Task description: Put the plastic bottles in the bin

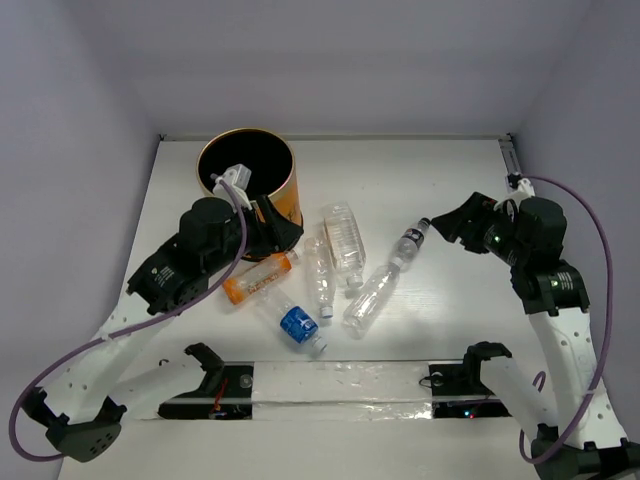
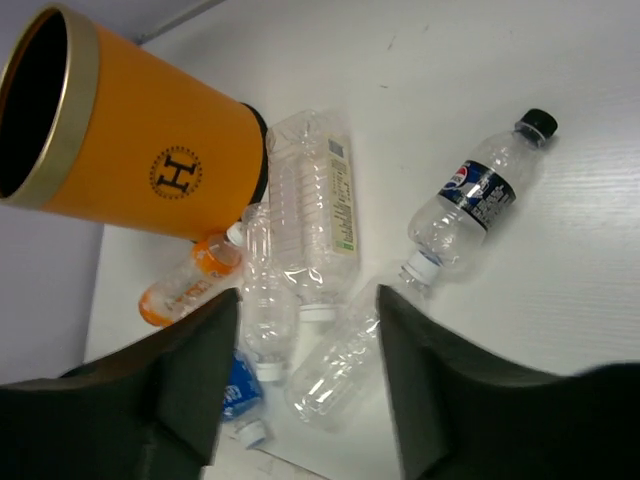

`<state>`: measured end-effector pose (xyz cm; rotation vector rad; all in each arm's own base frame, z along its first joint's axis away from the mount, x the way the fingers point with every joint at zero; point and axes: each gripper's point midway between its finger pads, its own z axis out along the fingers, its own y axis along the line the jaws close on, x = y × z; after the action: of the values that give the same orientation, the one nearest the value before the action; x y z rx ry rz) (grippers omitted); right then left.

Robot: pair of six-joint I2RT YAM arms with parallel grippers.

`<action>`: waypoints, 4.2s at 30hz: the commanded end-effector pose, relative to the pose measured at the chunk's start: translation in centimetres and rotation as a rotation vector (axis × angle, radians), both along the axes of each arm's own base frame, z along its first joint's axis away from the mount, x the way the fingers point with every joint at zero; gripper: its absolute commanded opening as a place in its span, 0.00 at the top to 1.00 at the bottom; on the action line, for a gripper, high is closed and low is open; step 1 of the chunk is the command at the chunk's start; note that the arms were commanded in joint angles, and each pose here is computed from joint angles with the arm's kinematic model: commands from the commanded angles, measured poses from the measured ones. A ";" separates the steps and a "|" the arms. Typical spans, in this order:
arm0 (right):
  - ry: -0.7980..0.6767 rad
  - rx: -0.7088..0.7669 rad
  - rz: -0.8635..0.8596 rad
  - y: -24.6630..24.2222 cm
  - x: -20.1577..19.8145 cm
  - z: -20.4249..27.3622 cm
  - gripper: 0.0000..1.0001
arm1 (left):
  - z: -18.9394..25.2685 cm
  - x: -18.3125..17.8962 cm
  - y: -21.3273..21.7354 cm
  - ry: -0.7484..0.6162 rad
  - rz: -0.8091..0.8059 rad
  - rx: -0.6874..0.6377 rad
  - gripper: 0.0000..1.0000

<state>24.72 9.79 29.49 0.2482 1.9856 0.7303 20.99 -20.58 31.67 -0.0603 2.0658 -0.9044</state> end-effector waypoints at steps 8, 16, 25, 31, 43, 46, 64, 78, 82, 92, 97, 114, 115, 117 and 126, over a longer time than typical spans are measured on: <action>0.106 0.015 0.055 0.9 -2.0 -4.3 1.00 | -5.2 -5.1 0.5 0.265 -0.036 -0.084 0.87; 0.190 0.075 0.073 1.8 -3.7 -8.4 1.00 | -12.3 -9.6 2.6 0.574 0.012 0.010 1.00; 0.251 0.061 0.098 2.1 -4.4 -11.6 0.50 | -18.0 -11.5 4.1 0.788 0.168 0.036 0.18; 0.335 0.023 0.140 2.3 -5.0 -14.1 0.14 | -20.4 -9.9 4.4 0.815 0.259 0.113 0.08; 0.380 0.058 0.114 2.9 -3.8 -16.1 0.03 | -25.7 -6.6 5.8 0.786 0.434 0.234 0.04; 0.395 0.045 0.122 3.1 -3.2 -16.7 0.01 | -25.9 -5.7 5.9 0.762 0.458 0.255 0.04; 0.455 0.058 0.161 6.4 -0.9 -20.2 0.00 | -27.5 -3.3 6.7 0.725 0.532 0.321 0.07; 0.477 0.050 0.135 7.3 1.2 -22.9 0.00 | -29.7 -4.9 6.3 0.780 0.458 0.335 0.16; 0.495 0.039 0.139 7.5 1.0 -23.8 0.04 | -29.8 -5.0 6.3 0.777 0.467 0.313 0.34; 0.514 0.045 0.136 7.7 0.7 -24.7 0.20 | -27.6 -6.0 4.7 0.756 0.369 0.283 0.57; 0.511 0.034 0.131 7.5 0.2 -24.6 0.35 | -22.7 -5.2 2.8 0.645 0.291 0.221 0.57; 0.328 0.027 0.144 6.3 -1.4 -15.0 0.44 | 7.0 10.9 4.2 -0.048 0.431 0.184 0.59; 0.306 0.021 0.149 6.3 -1.2 -14.1 0.44 | 8.7 12.3 4.5 -0.090 0.439 0.165 0.59; 0.248 0.022 0.148 6.3 -0.6 -11.3 0.44 | 12.6 14.4 6.3 -0.191 0.483 0.171 0.59; 0.002 0.013 0.137 6.6 3.1 0.4 0.44 | 14.1 20.9 13.7 -0.319 0.829 0.410 0.58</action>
<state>26.31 16.24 25.35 0.1727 2.1150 0.8531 41.49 -9.90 43.77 -0.4611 1.7577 -0.1516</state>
